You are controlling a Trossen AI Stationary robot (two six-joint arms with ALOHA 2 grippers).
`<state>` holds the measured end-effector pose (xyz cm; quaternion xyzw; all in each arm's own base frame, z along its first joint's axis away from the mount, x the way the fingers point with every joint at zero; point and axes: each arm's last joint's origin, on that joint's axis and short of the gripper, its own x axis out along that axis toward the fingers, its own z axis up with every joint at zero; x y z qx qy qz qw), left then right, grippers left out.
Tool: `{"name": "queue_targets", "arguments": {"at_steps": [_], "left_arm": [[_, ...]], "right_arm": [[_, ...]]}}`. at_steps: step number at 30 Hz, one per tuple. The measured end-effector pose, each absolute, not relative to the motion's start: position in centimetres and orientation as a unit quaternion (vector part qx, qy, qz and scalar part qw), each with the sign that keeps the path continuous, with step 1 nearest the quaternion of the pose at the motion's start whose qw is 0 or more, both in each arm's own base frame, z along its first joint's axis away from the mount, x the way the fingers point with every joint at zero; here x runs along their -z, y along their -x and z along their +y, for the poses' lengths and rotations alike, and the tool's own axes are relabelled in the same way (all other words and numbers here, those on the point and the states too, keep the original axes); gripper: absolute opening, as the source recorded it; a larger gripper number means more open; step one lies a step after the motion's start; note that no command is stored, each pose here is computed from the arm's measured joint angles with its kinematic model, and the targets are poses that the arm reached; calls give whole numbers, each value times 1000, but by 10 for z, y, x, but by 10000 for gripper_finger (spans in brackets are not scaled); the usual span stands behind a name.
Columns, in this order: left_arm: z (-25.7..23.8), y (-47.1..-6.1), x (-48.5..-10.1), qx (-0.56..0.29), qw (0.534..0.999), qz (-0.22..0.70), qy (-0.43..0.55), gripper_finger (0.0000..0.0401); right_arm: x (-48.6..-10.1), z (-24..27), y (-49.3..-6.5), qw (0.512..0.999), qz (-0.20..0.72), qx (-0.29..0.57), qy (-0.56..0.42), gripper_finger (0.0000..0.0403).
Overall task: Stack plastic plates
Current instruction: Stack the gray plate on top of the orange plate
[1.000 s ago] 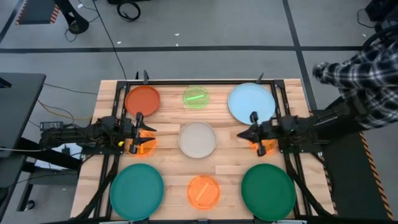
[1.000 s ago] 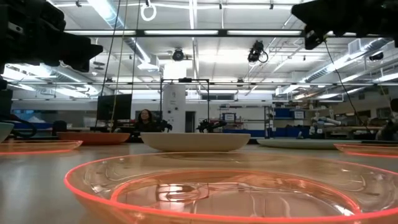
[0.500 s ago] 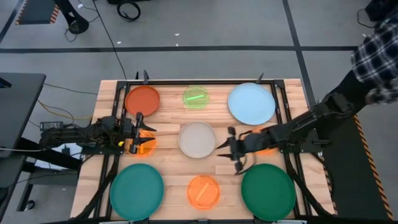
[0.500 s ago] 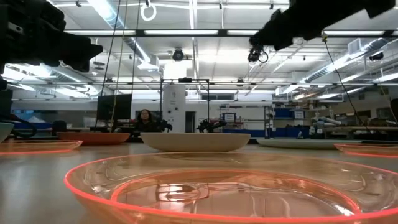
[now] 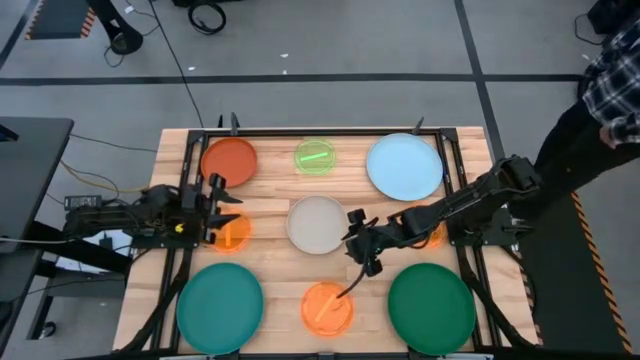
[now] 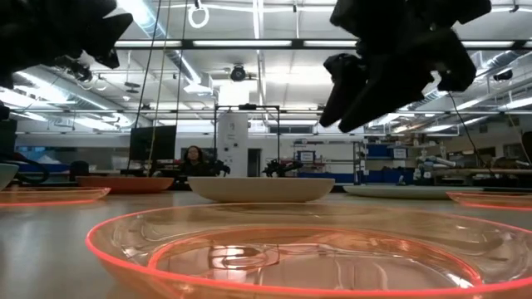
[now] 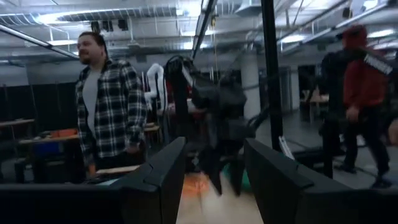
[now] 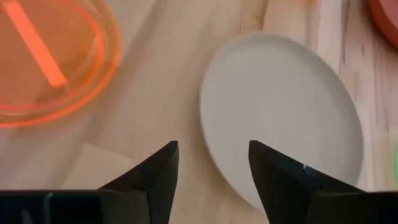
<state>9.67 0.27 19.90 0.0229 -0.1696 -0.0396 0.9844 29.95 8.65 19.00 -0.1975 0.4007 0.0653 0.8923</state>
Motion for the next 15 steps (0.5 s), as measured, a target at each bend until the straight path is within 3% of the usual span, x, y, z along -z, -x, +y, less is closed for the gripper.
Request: {"name": "queue_targets", "arguments": {"at_steps": [6, 15], "left_arm": [[2, -99, -205, 46, 980, -196, -5, 172], [-12, -136, -242, 41, 989, -122, -74, 172]], "right_arm": [[-177, 76, -308, 881, 412, -81, 217, 204], [-133, 74, -328, 855, 423, -116, 277, 204]]}}
